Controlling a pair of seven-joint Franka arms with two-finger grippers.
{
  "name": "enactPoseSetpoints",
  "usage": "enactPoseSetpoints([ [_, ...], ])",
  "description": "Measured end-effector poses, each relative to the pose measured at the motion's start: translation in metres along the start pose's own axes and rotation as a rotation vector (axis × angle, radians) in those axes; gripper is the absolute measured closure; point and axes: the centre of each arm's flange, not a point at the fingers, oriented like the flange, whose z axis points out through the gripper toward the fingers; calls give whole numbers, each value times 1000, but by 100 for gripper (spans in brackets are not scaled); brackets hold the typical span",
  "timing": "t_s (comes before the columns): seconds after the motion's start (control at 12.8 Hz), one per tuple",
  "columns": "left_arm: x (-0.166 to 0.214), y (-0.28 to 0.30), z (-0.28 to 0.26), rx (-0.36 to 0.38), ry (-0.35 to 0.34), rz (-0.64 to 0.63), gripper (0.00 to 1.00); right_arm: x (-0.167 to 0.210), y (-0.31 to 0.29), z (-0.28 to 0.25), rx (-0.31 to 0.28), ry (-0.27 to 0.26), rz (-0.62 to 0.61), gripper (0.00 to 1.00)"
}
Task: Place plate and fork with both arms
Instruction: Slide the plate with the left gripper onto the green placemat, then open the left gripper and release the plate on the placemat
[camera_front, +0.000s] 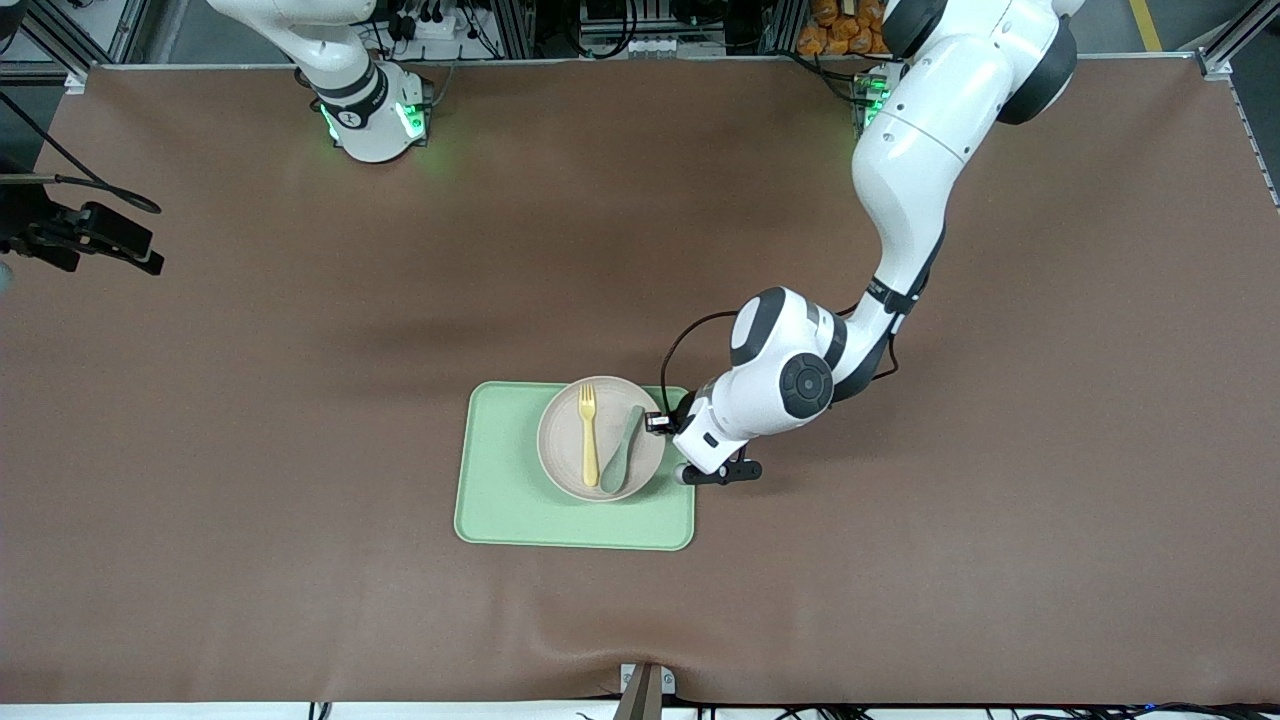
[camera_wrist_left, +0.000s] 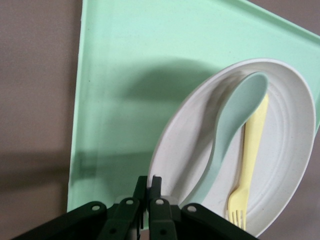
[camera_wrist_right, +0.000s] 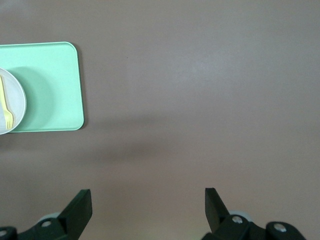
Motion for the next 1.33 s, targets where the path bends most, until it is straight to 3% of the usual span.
enactPoseSetpoints([
  [0.39, 14, -3, 7, -27, 46, -9, 95, 0, 0, 0, 0, -1, 0, 0],
  [1.33, 18, -20, 34, -26, 58, -30, 95, -1, 0, 0, 0, -5, 0, 0],
])
